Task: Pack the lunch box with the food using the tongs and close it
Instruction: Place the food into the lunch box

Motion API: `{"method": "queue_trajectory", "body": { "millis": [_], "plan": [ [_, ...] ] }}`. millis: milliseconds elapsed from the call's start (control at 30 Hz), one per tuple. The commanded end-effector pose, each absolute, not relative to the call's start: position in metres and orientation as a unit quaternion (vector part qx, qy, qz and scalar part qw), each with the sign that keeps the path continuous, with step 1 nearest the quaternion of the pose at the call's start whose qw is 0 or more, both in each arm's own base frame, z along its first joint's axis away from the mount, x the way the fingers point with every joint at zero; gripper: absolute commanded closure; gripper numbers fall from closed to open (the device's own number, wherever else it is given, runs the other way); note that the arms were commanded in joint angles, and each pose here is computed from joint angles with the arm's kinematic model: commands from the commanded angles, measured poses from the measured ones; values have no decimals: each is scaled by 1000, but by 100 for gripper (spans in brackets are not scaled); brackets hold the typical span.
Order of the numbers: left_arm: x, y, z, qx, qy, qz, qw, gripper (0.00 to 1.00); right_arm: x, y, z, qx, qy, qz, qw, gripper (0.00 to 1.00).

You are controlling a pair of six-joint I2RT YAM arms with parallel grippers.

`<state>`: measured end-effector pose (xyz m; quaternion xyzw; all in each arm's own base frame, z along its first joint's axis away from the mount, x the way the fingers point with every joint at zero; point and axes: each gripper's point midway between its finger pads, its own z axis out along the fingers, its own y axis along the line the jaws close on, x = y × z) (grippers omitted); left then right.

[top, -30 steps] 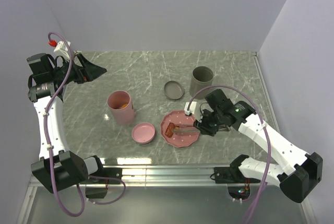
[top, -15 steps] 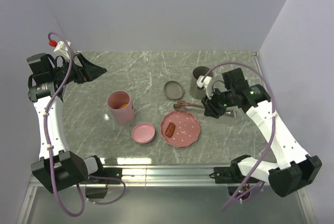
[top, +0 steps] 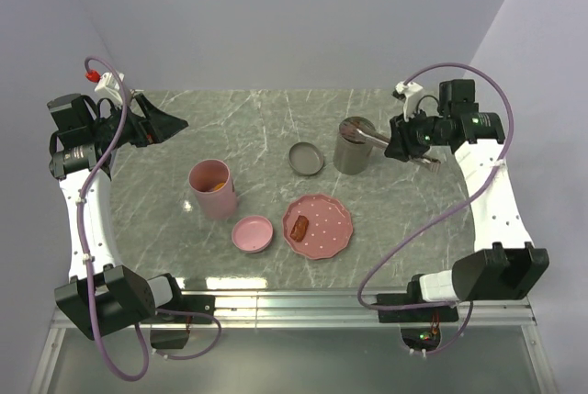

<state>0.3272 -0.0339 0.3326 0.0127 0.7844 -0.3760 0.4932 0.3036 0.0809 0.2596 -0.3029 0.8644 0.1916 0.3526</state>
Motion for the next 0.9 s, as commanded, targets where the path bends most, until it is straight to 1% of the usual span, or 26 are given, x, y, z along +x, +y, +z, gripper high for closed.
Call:
{"method": "queue_trajectory", "body": {
  "millis": [0,233,300,500,567,733,800,867],
  "plan": [
    [324,-36,342,29,774,-377,509,1,329,64,271,-262,872,165,379,59],
    [325,-35,342,31,775,-374,509,1,352,48,258,-219,890,145,374,59],
    [325,-35,341,30,775,-374,509,1,355,48,256,-217,889,144,377,57],
    [326,-35,340,29,775,-376,507,1,355,48,256,-215,890,145,375,46],
    [326,-35,339,27,775,-376,507,1,352,48,256,-218,890,147,373,42],
    [326,-35,339,27,776,-375,507,1,342,51,266,-228,884,149,380,41],
    [325,-35,341,29,775,-372,510,1,329,59,275,-238,877,162,385,41],
    [324,-35,340,28,775,-371,510,1,312,66,275,-256,874,174,374,41]
  ]
}}
